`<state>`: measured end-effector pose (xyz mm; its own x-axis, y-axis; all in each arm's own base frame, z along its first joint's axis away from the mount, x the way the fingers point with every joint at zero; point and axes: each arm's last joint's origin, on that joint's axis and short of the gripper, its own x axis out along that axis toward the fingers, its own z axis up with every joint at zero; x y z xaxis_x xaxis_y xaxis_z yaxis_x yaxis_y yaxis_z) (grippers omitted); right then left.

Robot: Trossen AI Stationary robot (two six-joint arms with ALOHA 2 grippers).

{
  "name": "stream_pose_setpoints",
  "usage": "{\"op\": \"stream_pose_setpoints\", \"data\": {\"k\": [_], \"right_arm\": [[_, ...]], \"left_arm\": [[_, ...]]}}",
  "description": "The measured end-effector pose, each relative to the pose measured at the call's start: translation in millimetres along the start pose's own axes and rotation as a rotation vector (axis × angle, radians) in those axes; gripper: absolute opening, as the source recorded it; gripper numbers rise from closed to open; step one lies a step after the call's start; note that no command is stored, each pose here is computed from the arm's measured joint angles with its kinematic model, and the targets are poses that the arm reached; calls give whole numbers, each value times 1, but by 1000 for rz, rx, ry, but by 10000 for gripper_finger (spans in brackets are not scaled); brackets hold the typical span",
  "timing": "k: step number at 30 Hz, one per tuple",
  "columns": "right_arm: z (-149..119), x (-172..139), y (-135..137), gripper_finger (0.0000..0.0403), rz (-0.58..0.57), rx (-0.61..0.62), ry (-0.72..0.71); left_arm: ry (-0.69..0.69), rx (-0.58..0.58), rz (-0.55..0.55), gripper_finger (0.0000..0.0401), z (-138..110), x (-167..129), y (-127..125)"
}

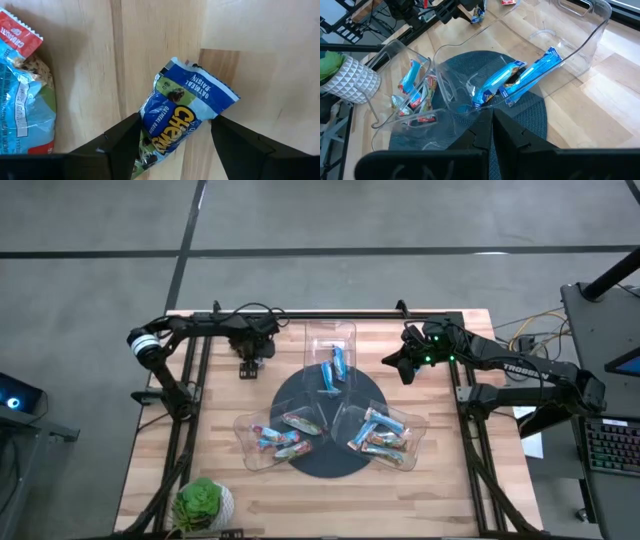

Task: Pick and place Granola Bars by type
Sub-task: Put the blue snack into the top transparent bin

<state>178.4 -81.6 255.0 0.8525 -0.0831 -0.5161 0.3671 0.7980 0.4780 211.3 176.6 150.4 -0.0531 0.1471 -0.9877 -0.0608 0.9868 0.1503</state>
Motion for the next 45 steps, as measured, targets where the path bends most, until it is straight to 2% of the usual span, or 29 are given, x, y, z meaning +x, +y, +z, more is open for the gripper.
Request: {"op": "stream_pose_setpoints", "data": {"k": [3, 10, 14, 22, 32, 36, 45], "right_arm": [[0, 0, 0, 8, 0, 0, 0], [0, 0, 0, 8, 0, -8, -1], [0, 0, 0, 8, 0, -8, -1], [0, 0, 0, 8, 0, -5, -2], [1, 0, 1, 8, 4, -29, -16], [3, 0, 1, 8, 8, -37, -27], [3, 0, 1, 8, 9, -43, -27]], "left_arm": [[-1, 0, -3, 211, 1, 0, -1], [2, -43, -27, 141, 0, 0, -3], [3, -57, -36, 119, 1, -2, -4], [-81, -131, -41, 107, 16, -22, 7], [-160, -188, -12, 105, 32, -65, 25], [-226, -206, -51, 105, 38, -79, 29], [-252, -181, -85, 106, 40, -84, 29]]}}
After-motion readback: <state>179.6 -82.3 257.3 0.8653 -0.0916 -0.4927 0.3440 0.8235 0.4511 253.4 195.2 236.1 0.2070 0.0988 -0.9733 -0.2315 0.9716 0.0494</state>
